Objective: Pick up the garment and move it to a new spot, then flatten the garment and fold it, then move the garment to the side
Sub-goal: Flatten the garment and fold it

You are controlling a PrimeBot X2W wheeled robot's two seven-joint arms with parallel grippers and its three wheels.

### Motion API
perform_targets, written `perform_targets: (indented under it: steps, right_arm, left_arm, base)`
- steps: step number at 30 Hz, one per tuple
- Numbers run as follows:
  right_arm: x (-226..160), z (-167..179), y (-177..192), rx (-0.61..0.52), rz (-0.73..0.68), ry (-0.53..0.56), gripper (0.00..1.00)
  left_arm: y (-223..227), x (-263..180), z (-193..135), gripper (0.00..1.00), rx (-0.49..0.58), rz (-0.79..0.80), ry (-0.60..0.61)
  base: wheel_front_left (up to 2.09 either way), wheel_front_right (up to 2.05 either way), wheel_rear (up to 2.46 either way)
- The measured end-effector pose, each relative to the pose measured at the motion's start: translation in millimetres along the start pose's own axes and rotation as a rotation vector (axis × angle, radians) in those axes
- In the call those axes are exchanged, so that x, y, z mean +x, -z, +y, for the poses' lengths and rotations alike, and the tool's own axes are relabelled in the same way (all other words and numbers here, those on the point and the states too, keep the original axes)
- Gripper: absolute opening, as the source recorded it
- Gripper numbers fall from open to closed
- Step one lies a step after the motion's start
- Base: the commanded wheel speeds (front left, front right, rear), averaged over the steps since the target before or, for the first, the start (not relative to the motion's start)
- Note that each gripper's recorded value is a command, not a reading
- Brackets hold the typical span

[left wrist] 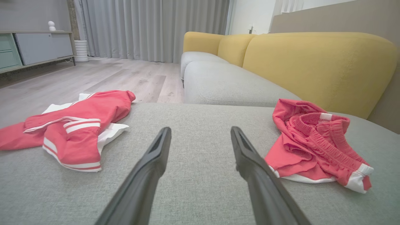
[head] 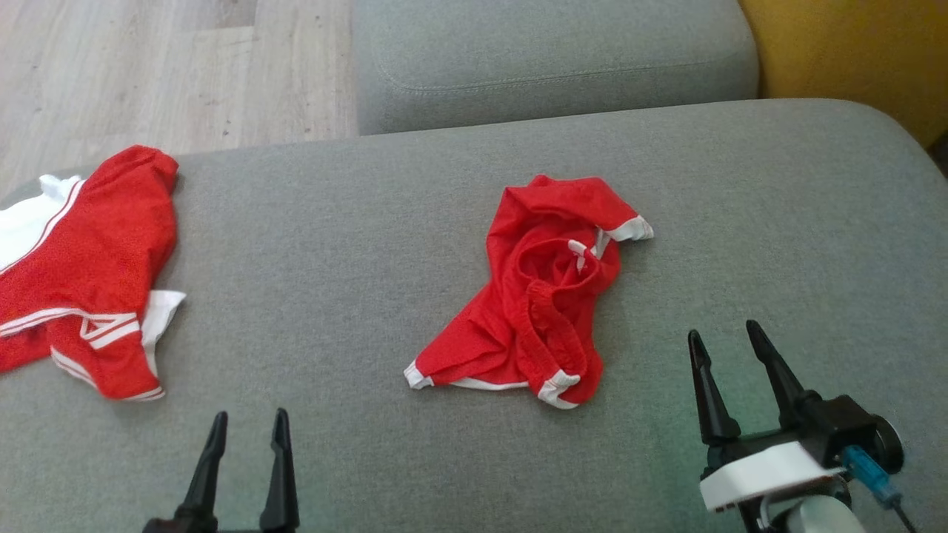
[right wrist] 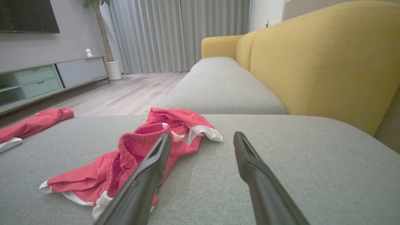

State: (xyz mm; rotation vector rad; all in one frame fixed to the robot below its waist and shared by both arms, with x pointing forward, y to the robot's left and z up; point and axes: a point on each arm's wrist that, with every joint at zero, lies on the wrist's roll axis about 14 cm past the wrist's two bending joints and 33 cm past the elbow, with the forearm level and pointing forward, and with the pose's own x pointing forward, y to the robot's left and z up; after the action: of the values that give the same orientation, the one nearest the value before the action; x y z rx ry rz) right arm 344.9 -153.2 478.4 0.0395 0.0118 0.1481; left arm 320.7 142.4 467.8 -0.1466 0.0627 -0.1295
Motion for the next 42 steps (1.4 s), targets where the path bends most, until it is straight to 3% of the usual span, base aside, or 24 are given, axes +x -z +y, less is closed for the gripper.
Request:
perform_targets:
  steps: [42]
  right_arm:
    - [-5.8,-0.5,3.8,0.031,0.009,0.021,1.00]
  left_arm:
    - [6.0,5.8,1.7,1.00,0.023,0.015,0.023]
  base:
    - [0.00,0.00,0.00]
